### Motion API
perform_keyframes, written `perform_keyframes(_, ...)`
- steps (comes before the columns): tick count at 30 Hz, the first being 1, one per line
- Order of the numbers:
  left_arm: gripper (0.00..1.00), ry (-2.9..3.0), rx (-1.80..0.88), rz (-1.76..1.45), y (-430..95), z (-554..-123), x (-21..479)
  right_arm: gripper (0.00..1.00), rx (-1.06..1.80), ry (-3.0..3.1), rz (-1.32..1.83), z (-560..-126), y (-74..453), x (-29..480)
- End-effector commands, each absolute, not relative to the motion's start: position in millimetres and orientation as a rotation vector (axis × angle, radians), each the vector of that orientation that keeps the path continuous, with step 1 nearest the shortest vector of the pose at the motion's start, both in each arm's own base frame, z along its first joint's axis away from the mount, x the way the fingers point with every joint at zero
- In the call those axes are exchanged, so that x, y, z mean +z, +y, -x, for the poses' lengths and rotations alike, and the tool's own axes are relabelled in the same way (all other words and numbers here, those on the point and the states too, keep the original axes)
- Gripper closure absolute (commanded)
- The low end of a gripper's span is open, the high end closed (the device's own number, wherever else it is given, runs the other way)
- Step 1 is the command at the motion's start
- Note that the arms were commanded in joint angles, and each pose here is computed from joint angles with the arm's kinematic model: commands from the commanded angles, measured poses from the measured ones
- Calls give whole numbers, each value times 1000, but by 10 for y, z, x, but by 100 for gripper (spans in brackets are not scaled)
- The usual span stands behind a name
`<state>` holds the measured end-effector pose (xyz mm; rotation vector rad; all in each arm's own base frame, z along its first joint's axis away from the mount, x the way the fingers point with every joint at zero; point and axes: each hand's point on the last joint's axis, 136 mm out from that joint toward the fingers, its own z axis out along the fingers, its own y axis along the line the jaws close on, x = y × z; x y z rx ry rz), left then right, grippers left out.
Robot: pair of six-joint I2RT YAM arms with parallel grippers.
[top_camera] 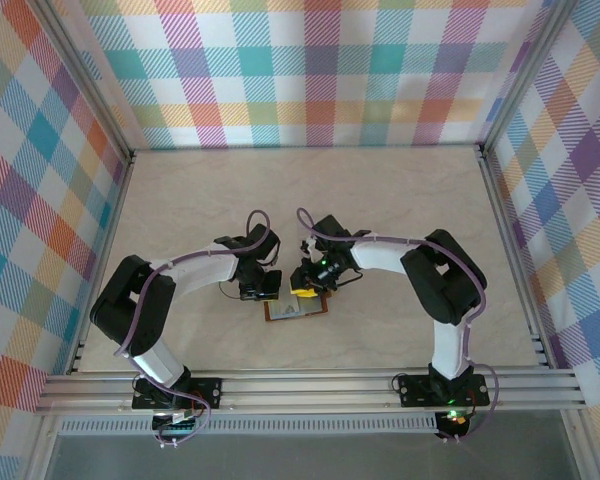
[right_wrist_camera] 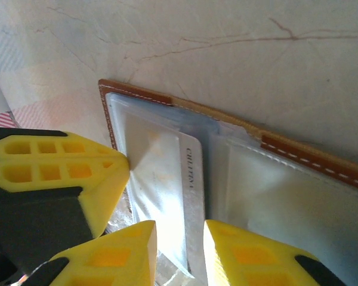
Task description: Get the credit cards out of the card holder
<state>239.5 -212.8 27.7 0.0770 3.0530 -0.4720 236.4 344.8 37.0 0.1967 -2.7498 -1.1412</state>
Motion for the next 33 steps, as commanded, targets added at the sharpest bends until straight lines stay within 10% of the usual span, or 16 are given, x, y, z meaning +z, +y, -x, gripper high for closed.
perform_keyframes(1,95,3139,-348,-77,-1972,-2228,49,73,-1132,-2704,-194,-2290,3445,237)
perform_keyframes(19,95,3162,-326,-92,-1952,-2195,-11,92,-1298,-2655,-152,-2307,3446,346)
perform_keyframes(33,95,3142,-328,-114,-1955,-2222,61,100,-887,-2894,-176,-2377,2933,268)
